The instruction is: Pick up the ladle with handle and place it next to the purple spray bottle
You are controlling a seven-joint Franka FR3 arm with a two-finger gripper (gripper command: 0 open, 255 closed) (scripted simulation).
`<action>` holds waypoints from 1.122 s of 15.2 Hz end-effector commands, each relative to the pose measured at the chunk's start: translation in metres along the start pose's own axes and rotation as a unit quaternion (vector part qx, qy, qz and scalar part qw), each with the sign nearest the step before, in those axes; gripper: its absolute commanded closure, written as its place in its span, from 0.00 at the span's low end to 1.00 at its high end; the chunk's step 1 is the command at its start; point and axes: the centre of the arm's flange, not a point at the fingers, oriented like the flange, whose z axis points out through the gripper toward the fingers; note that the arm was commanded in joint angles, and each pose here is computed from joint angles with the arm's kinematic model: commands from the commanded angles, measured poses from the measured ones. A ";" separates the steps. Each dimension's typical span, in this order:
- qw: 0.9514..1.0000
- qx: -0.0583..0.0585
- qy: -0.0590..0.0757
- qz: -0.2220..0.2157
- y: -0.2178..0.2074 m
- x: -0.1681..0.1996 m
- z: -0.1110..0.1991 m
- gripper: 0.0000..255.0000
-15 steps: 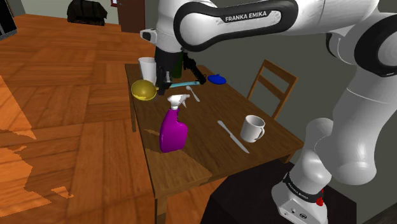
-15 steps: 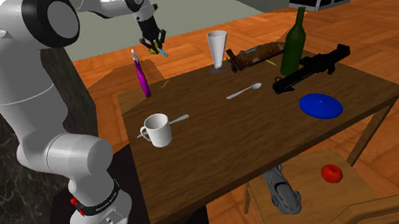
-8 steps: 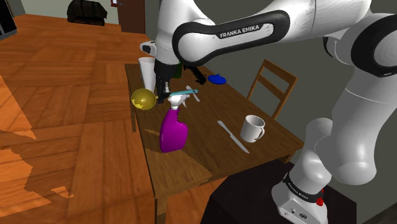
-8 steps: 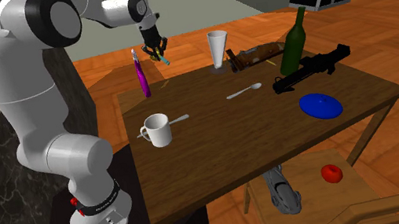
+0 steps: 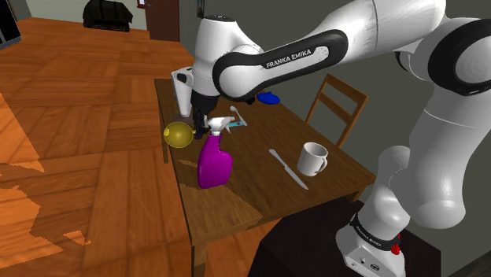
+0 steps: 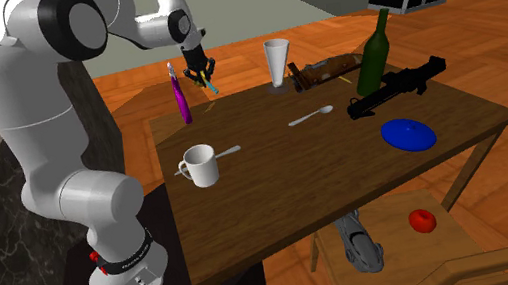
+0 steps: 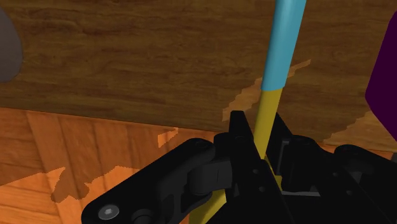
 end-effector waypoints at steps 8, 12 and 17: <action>1.000 0.000 0.000 0.000 -0.007 -0.004 0.046 1.00; 1.000 0.000 0.000 0.000 -0.010 -0.006 0.067 1.00; 1.000 0.000 0.000 0.000 -0.015 -0.008 0.093 1.00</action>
